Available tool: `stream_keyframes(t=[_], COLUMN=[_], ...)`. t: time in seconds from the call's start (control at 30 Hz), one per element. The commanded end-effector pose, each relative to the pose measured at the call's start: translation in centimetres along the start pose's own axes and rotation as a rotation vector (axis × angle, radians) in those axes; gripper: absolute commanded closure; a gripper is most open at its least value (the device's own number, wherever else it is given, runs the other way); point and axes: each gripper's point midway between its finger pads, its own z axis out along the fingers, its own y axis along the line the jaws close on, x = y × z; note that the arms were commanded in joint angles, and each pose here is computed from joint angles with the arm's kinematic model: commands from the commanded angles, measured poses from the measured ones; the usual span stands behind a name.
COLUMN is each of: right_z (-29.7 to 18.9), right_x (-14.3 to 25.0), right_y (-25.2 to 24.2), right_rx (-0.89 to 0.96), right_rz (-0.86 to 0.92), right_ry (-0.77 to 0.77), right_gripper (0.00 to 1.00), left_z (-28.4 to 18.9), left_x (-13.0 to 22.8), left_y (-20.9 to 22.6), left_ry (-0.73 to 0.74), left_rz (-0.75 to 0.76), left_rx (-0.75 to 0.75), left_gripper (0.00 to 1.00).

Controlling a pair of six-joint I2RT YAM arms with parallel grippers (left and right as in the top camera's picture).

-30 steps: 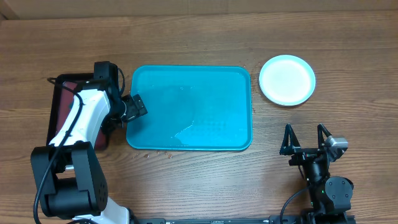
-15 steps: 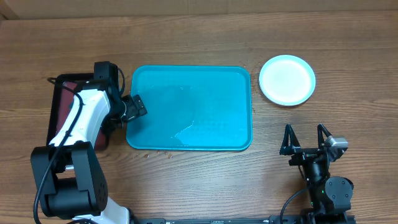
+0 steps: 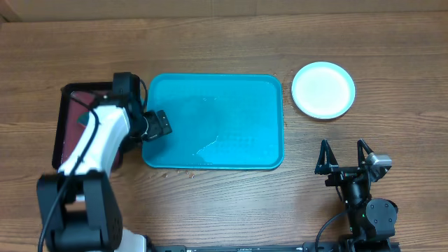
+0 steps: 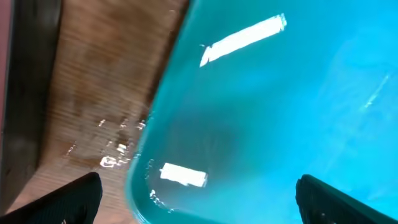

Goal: Clean dirty plates on tray and stack at the side

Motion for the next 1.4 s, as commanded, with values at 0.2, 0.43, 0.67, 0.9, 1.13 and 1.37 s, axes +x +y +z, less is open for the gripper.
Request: stream_keyframes(t=[0.2, 0.43, 0.67, 0.9, 1.13, 1.37], right_z=[0.0, 0.0, 0.0, 0.0, 0.0, 0.0], right_x=[0.1, 0.1, 0.1, 0.1, 0.1, 0.1], right_y=[-0.1, -0.1, -0.1, -0.1, -0.1, -0.1], right_rx=[0.001, 0.001, 0.001, 0.001, 0.001, 0.001], right_rz=[-0.007, -0.007, -0.007, -0.007, -0.007, -0.007], right_ry=[-0.006, -0.006, -0.006, -0.006, -0.006, -0.006], right_gripper=[0.00, 0.00, 0.00, 0.00, 0.00, 0.00], left_z=[-3.3, -3.4, -7.4, -10.2, -11.2, -10.9], left_x=[2.4, 3.3, 3.9, 5.4, 6.7, 6.6], left_y=[-0.6, -0.3, -0.6, 0.0, 0.6, 0.6], left_ry=[-0.258, -0.431, -0.712, -0.893, -1.043, -1.178], left_rz=[0.192, 0.194, 0.230, 0.253, 0.273, 0.270], left_rx=[0.061, 0.132, 0.252, 0.303, 0.339, 0.384], left_gripper=[0.00, 0.00, 0.00, 0.00, 0.00, 0.00])
